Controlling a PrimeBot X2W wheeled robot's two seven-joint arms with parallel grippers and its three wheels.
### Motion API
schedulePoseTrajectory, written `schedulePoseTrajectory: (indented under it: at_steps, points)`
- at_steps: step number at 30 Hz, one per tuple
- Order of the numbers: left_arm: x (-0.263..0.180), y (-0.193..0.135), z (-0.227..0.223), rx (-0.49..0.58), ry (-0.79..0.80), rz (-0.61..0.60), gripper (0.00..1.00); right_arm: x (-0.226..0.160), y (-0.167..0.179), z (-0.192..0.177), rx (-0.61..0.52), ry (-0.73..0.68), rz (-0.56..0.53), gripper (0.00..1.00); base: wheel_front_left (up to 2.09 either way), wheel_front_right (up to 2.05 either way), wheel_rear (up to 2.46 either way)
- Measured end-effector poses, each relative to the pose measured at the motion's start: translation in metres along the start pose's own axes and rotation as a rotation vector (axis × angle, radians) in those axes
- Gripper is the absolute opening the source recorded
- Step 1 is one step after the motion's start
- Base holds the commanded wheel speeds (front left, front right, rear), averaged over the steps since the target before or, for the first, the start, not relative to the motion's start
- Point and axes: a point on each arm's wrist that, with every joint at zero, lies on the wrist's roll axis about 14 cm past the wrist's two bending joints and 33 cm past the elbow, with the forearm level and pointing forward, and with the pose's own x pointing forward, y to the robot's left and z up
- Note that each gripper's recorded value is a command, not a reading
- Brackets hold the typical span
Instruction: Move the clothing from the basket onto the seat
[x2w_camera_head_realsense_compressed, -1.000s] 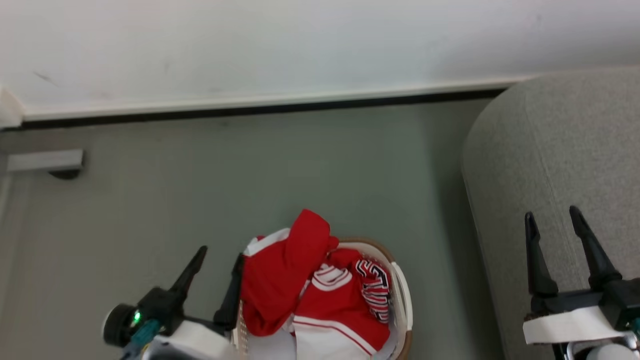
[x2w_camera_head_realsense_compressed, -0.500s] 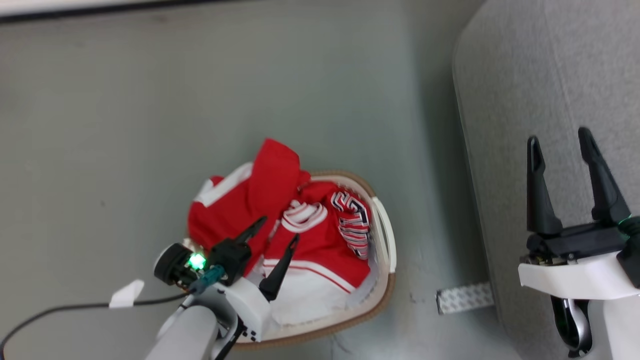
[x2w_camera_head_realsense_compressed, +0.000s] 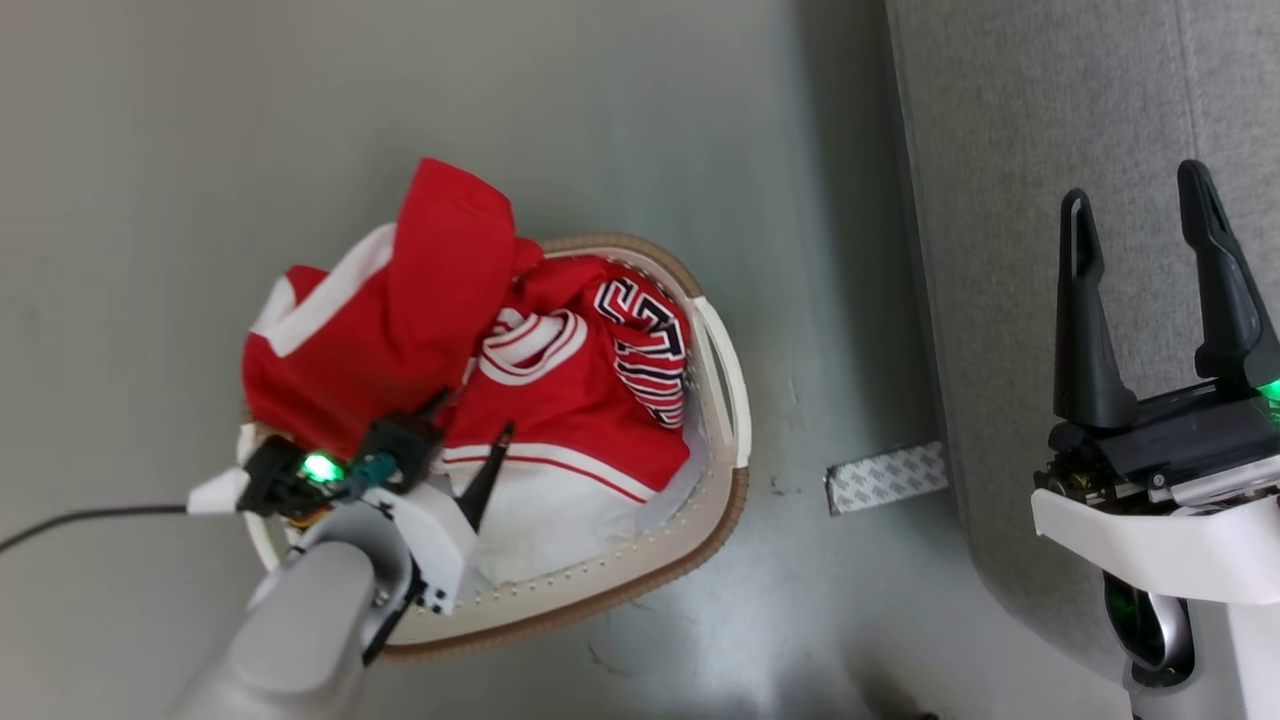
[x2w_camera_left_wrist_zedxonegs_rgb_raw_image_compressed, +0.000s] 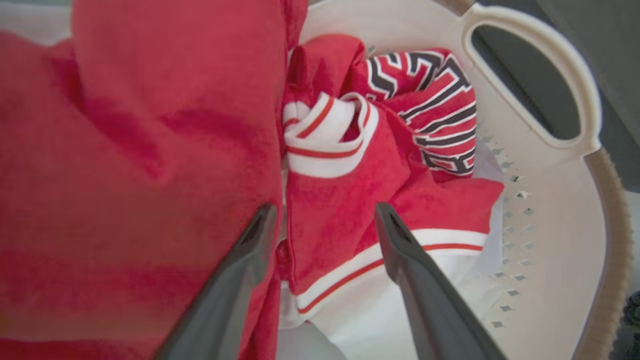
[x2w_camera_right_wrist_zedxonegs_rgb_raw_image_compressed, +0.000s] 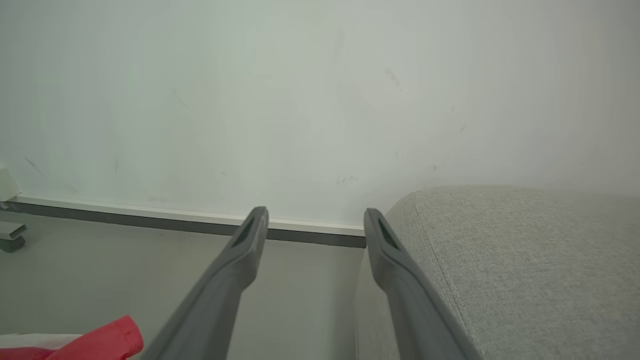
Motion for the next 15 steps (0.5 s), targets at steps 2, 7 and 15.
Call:
schedulePoseTrajectory:
  at_steps: [2,7,15]
  points:
    - [0.006,0.006,-0.010,-0.002,0.028,0.010,1.00,0.000,-0.001,-0.004,0.002,0.007,-0.003,1.00,0.00,0.00,0.00]
    - [0.023,0.019,-0.022,0.008,0.060,0.027,1.00,0.000,-0.006,-0.017,0.000,0.035,-0.013,1.00,0.00,0.00,0.00]
    - [0.039,0.019,-0.037,0.013,0.096,0.002,1.00,-0.003,-0.013,-0.033,0.016,0.072,-0.037,1.00,0.00,0.00,0.00]
